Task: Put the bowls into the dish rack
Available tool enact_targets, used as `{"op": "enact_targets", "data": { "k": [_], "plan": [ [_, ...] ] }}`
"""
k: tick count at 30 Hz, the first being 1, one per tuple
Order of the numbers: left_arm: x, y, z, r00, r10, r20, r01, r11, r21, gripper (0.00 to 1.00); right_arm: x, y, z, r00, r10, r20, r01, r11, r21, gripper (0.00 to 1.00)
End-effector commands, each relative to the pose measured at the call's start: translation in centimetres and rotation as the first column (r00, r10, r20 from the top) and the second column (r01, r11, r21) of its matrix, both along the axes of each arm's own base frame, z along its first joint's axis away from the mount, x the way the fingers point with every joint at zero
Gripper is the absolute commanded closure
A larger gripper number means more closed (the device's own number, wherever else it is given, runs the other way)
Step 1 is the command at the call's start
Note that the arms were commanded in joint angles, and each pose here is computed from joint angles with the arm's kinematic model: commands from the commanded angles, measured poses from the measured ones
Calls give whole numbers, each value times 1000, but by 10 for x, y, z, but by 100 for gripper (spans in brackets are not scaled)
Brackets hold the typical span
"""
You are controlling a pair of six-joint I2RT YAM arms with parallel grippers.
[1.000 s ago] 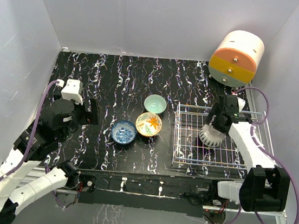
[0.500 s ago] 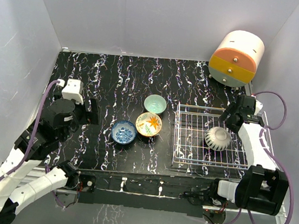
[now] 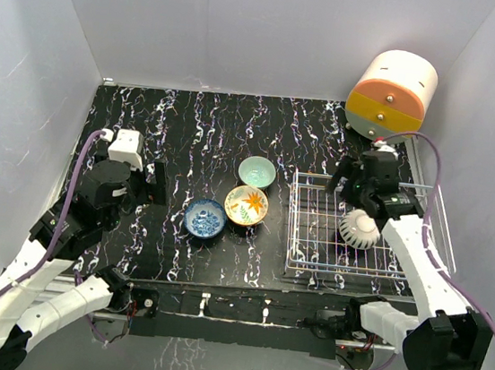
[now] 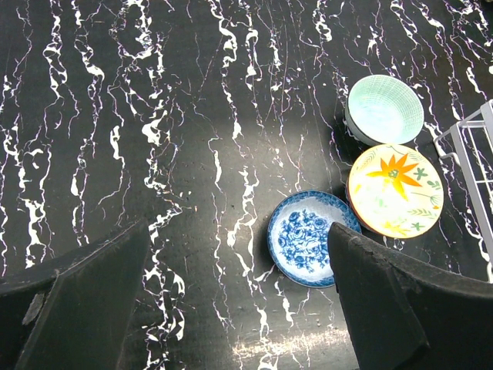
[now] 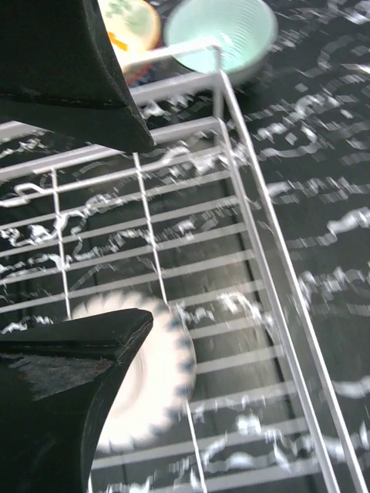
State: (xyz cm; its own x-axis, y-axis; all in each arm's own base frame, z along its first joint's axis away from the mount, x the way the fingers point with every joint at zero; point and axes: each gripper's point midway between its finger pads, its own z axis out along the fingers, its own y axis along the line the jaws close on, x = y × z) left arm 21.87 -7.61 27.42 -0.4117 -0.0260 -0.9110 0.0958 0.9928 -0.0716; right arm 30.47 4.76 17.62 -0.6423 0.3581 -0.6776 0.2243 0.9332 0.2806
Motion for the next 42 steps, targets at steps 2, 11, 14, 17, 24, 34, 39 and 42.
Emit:
{"op": "enact_targets", "data": {
  "k": [2, 11, 14, 17, 24, 34, 39, 42],
  "plan": [
    [0, -4, -3, 1000, -11, -13, 10, 1000, -8, 3, -15, 35, -28, 995, 58, -85, -56, 998, 24, 14],
    [-3, -1, -3, 1000, -7, -16, 7, 1000, -2, 3, -22, 29, -70, 982, 7, -190, -9, 1000, -9, 15],
    [-3, 0, -2, 1000, -3, -10, 3, 1000, -1, 3, -22, 22, -75, 979, -30, -202, 22, 999, -39, 14],
    [-5, 2, -3, 1000, -3, -14, 3, 1000, 2, 3, -23, 8, -76, 977, -96, -189, 79, 992, -97, 14],
    [-9, 6, -6, 1000, 6, -14, -6, 1000, 10, 3, -27, -19, -81, 961, -203, -190, 168, 968, -187, 14],
    [-13, 11, -6, 1000, 10, -15, -10, 1000, 17, 3, -36, -75, -92, 911, -369, -186, 333, 922, -199, 14],
    [-14, 11, -6, 1000, 10, -19, -10, 1000, 16, 3, -35, -96, -92, 888, -424, -177, 395, 901, -179, 14],
    [-14, 11, -6, 1000, 9, -20, -9, 1000, 20, 3, -37, -102, -100, 880, -436, -189, 411, 898, -156, 14]
  ]
}}
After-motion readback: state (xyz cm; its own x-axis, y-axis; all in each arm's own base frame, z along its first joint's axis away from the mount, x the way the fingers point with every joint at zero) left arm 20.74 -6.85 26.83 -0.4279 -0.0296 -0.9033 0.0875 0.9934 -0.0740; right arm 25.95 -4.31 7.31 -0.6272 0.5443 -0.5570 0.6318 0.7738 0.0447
